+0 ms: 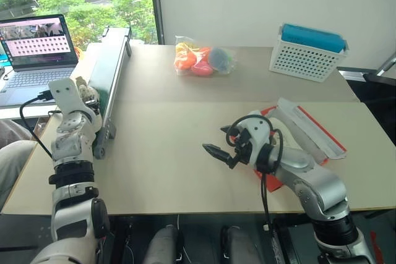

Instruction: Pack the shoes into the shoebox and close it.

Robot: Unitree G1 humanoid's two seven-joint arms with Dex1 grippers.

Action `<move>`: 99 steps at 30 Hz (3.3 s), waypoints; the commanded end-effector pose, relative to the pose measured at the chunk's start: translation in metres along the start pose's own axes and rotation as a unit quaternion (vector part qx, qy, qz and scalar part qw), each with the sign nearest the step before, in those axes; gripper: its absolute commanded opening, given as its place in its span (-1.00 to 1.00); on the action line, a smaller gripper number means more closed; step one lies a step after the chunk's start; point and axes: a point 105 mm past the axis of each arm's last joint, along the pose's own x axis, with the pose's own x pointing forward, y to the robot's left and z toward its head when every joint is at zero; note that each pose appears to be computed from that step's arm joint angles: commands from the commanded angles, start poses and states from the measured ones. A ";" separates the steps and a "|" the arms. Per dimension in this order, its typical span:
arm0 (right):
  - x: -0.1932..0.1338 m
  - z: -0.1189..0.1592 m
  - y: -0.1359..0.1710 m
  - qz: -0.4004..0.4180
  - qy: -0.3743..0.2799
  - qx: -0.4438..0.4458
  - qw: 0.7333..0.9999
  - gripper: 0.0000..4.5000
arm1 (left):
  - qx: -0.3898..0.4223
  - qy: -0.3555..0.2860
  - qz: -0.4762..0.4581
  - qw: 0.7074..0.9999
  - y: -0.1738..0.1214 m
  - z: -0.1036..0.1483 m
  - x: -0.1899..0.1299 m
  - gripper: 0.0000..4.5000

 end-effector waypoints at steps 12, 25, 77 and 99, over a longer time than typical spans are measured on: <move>-0.002 0.009 -0.006 -0.015 -0.012 -0.013 1.000 1.00 | -0.040 -0.034 -0.030 0.998 -0.016 0.015 -0.001 -0.88; 0.003 0.006 -0.032 -0.073 -0.003 0.003 0.997 1.00 | -0.247 -0.073 -0.332 0.908 -0.128 0.072 -0.060 -0.88; 0.012 0.073 -0.087 -0.121 -0.094 0.444 0.883 -0.75 | -0.128 0.032 -0.590 0.797 -0.249 0.017 -0.163 -0.89; -0.069 0.097 -0.140 -0.244 -0.023 0.283 0.927 -0.75 | 0.030 0.004 -0.684 0.729 -0.228 -0.017 -0.202 0.15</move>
